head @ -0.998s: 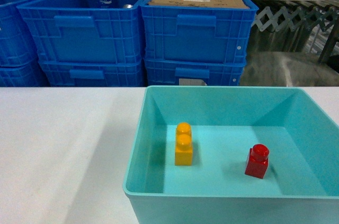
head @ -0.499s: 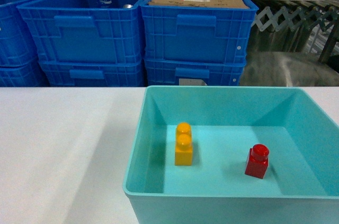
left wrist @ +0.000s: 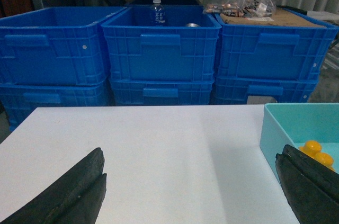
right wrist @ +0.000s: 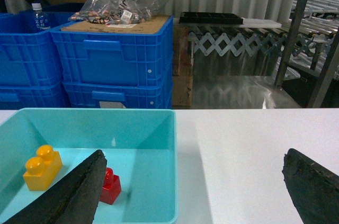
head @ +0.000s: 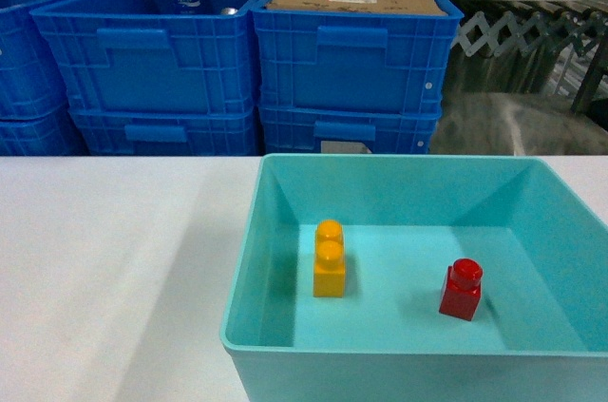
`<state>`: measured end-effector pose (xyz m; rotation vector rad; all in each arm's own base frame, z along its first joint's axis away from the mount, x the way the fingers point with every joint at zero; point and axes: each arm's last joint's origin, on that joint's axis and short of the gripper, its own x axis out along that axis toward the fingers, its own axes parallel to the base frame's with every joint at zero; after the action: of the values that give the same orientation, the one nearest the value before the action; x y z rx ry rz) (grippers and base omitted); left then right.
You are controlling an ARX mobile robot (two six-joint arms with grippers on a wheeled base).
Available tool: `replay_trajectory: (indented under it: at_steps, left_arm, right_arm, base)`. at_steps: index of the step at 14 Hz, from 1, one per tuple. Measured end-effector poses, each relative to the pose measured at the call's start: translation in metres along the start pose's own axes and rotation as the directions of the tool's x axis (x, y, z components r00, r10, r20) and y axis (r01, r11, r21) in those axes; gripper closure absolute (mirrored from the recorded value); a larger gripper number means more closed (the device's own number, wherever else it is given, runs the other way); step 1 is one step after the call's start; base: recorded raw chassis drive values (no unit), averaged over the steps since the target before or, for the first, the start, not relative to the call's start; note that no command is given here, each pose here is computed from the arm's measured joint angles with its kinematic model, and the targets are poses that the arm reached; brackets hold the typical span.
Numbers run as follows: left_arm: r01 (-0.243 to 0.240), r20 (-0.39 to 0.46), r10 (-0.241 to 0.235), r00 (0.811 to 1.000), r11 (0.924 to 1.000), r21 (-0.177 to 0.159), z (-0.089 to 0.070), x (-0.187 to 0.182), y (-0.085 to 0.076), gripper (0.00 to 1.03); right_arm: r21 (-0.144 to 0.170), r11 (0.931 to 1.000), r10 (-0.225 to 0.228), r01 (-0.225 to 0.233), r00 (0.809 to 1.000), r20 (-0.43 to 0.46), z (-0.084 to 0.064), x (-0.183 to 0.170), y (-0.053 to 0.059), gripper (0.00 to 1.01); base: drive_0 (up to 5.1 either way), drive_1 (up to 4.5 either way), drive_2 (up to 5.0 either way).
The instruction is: Pick red block from blue box to shelf
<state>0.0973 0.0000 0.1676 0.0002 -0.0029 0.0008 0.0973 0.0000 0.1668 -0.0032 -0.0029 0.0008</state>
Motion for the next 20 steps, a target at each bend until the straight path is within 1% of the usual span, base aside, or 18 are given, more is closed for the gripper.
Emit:
replay_trajectory:
  at_steps: [16, 17, 18, 19, 20]
  left_arm:
    - [0.0, 0.0, 0.0, 1.0, 1.0, 0.0, 0.0, 0.0, 0.0, 0.05]
    - [-0.001, 0.0, 0.001, 1.0, 1.0, 0.0, 0.0, 0.0, 0.0, 0.05]
    - [0.0, 0.0, 0.0, 1.0, 1.0, 0.0, 0.0, 0.0, 0.0, 0.05]
    - [0.0, 0.0, 0.0, 1.0, 1.0, 0.0, 0.0, 0.0, 0.0, 0.05]
    - [0.0, 0.0, 0.0, 1.0, 1.0, 0.0, 0.0, 0.0, 0.0, 0.05]
  right_arm:
    - [0.0, 1.0, 0.0, 0.0, 1.0, 0.0, 0.0, 0.0, 0.0, 0.03]
    - [-0.026, 0.9979, 0.058, -0.059, 0.997, -0.045, -0.002, 0.001, -0.001, 0.03]
    - [-0.035, 0.9922, 0.116, -0.119, 0.989, -0.097, 0.0, 0.008, -0.002, 0.03]
    - [-0.032, 0.9838, 0.171, -0.176, 0.978, -0.124, 0.022, 0.026, 0.003, 0.03]
    - [-0.018, 0.9776, 0.203, -0.21, 0.961, -0.19, 0.038, 0.053, 0.015, 0.03]
  base:
    - [0.0, 0.0, 0.0]
    - [0.0, 0.0, 0.0]
    - [0.0, 0.0, 0.0]
    - [0.0, 0.0, 0.0]
    - [0.0, 0.0, 0.0]
